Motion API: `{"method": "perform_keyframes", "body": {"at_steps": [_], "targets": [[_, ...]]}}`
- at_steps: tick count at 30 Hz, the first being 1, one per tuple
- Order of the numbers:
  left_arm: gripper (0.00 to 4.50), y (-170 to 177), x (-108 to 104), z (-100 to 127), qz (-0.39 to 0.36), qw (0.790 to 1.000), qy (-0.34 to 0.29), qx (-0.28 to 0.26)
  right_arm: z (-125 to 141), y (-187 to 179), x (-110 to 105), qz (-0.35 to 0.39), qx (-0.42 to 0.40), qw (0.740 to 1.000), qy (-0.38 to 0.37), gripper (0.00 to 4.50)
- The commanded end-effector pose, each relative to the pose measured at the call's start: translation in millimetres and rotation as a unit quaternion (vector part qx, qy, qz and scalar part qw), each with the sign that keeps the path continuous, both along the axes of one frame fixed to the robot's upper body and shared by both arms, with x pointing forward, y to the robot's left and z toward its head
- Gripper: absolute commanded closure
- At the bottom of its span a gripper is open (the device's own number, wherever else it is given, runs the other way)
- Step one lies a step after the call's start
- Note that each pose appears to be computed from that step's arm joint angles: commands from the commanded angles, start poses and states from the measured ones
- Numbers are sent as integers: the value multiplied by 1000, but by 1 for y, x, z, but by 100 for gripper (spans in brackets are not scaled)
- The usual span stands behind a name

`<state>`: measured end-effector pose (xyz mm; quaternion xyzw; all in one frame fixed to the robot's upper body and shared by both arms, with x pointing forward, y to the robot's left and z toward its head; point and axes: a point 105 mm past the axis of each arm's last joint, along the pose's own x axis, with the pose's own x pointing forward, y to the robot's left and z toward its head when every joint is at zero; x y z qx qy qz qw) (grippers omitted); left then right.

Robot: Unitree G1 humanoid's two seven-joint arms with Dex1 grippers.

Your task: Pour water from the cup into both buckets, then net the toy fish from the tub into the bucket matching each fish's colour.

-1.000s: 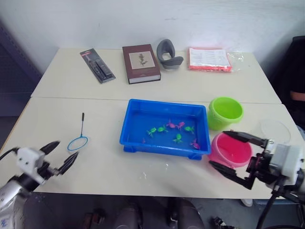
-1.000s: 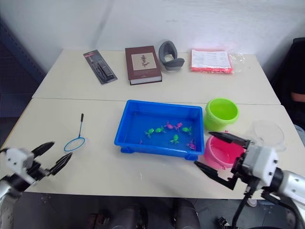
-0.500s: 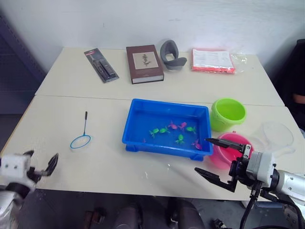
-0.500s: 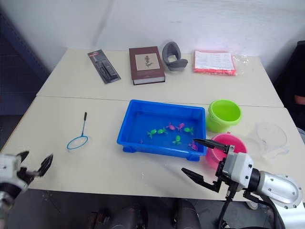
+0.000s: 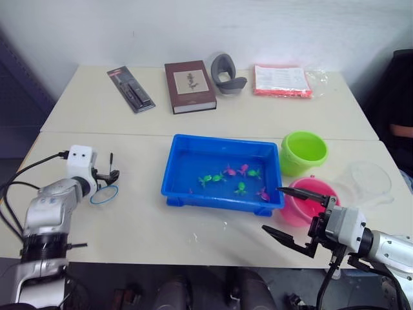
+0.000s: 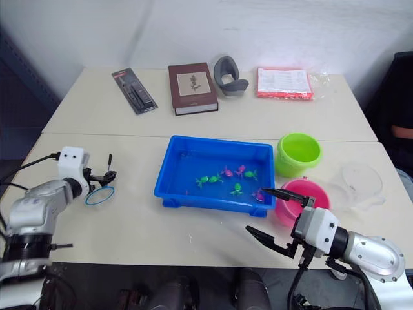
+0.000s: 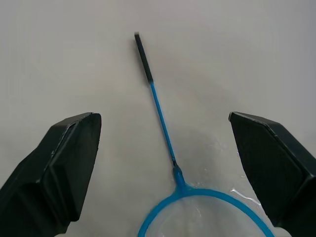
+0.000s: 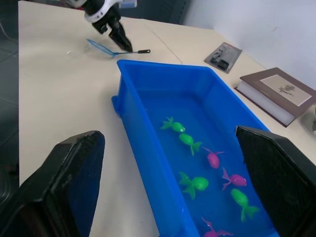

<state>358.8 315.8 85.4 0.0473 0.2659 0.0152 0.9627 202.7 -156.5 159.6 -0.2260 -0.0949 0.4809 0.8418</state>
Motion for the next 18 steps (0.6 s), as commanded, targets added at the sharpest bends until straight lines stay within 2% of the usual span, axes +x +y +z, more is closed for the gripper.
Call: {"method": "perform_keyframes", "body": {"at_steps": [1, 3, 7, 11, 13, 16, 17, 18], "targets": [[27, -3, 5, -14, -1, 999, 38, -1, 10, 3, -3, -5, 3, 1000, -26, 0], [85, -7, 1, -27, -4, 997, 73, -15, 12, 4, -4, -8, 3, 1000, -30, 0], [262, -7, -17, -44, -1, 993, 112, -39, 16, 3, -4, -18, -1, 999, -41, 0], [440, -2, -13, -32, -5, 996, 78, -51, 17, 2, -4, -21, -4, 999, -43, 0], [446, -8, 1, -1, -50, 996, -4, -78, 25, 4, -5, -14, 0, 998, -64, 0], [446, -12, 6, 30, -102, 987, -73, -100, 40, 8, -1, -25, 34, 996, -72, 0], [446, -28, 0, 59, -204, 967, -118, -99, 48, 14, 0, -17, 47, 997, -55, 0], [446, -41, -9, 78, -281, 945, -143, -93, 52, 18, 0, -11, 52, 998, -41, 0]]}}
